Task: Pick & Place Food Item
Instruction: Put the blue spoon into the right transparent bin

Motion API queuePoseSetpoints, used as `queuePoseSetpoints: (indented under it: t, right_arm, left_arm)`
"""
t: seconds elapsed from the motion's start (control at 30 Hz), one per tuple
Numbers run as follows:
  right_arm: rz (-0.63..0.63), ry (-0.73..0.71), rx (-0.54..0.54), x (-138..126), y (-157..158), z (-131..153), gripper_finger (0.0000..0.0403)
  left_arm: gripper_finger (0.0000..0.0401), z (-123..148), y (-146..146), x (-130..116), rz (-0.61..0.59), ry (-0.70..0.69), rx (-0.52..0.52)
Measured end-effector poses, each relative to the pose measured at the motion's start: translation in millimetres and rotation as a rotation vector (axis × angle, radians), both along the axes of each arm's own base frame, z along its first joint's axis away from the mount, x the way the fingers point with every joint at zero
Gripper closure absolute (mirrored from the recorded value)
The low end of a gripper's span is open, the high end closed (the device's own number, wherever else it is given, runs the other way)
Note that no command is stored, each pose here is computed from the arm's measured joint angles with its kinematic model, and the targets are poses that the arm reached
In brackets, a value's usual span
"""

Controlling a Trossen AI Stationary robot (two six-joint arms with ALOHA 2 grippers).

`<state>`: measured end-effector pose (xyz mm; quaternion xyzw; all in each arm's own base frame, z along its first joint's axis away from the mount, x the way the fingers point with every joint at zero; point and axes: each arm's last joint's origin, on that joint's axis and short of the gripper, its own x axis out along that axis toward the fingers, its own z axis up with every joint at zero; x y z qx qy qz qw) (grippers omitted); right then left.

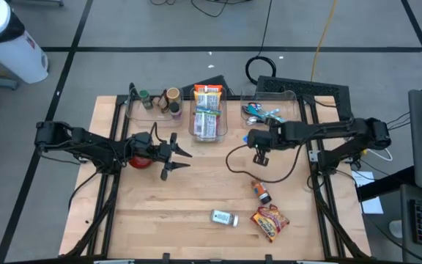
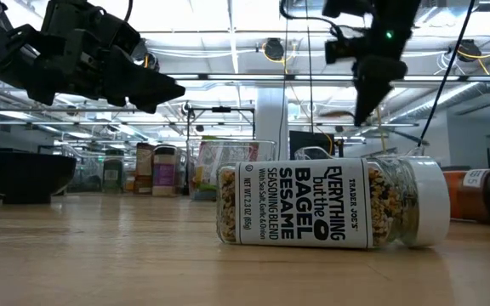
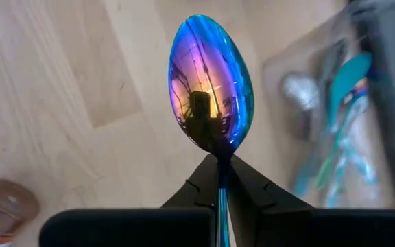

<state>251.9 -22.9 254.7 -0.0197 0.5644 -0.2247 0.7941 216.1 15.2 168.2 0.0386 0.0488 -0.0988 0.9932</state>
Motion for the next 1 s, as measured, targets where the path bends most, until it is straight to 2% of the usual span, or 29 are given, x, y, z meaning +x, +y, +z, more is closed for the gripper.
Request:
queuePoseSetpoints:
  t: [0.17, 0.33, 0.57, 0.63, 0.8, 0.9, 1.0]
  right_arm:
    - [0.016, -0.038, -0.060, 5, -22, 30, 0.0402]
    - [0.001, -0.023, -0.113, 0, -59, 46, 0.0402]
    - [-0.015, 0.061, -0.182, -20, -112, 48, 0.0402]
    - [0.001, 0.035, -0.197, -23, -124, 50, 0.0402]
    - [0.015, -0.142, -0.174, -27, -152, 57, 0.0402]
    - [0.009, -0.142, -0.195, -25, -164, 53, 0.0402]
    - [-0.004, -0.099, -0.171, -24, -178, 39, 0.0402]
  left_arm:
    - [0.0231, 0, 0, 0, 0.000, 0.000, 0.000]
    - [0.0231, 0, 0, 0, 0.000, 0.000, 0.000]
    - [0.0231, 0, 0, 0, -0.001, -0.002, 0.007]
    - [0.0231, 0, 0, 0, -0.002, -0.003, 0.014]
    - [0.0231, 0, 0, 0, -0.003, -0.005, 0.025]
    - [0.0231, 0, 0, 0, -0.003, -0.005, 0.026]
    - [0.0231, 0, 0, 0, -0.003, -0.005, 0.026]
